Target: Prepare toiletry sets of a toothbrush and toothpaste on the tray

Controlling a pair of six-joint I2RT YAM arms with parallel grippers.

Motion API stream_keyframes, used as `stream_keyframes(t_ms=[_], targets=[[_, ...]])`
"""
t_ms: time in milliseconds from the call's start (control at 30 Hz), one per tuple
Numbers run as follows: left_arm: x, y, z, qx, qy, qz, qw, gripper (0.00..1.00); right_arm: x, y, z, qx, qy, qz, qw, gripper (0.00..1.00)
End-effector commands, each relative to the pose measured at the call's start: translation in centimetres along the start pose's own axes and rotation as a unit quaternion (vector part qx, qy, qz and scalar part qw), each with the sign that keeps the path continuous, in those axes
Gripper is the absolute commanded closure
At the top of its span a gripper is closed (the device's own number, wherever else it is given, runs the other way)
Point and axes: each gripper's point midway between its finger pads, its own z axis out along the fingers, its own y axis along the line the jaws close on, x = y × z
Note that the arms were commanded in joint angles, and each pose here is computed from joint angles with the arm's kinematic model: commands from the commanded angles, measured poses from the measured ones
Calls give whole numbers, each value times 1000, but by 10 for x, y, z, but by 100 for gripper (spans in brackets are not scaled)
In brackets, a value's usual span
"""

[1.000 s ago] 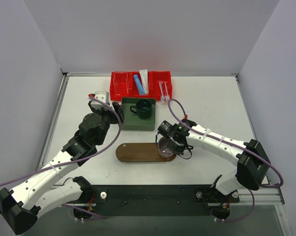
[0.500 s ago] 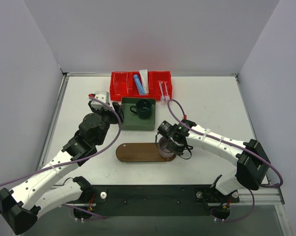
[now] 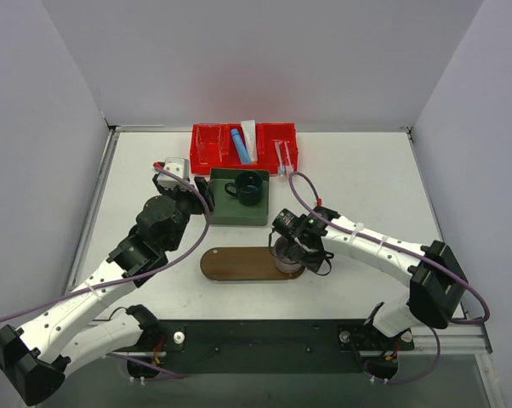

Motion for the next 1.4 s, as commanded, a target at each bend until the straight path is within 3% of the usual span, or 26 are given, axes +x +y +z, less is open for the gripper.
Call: stream_keyframes(t_ms=[0, 200, 700, 1100, 1367], targets=[[-22, -6, -2, 9, -27, -9, 1000, 28, -4, -9, -6, 9, -8, -10, 1000, 46], [-22, -7, -2, 12, -28, -6, 1000, 28, -7, -6, -16, -12, -13, -11, 1000, 35], [-12, -14, 5, 30, -12, -3, 999, 21, -22, -10, -45, -74, -44, 14, 996, 34], [12, -2, 36, 22, 47, 1, 999, 18, -58, -3, -98, -162, -108, -21, 981, 37], [45, 38, 76, 1, 141, -32, 989, 18, -79, 2, -128, -190, -154, -73, 967, 39]])
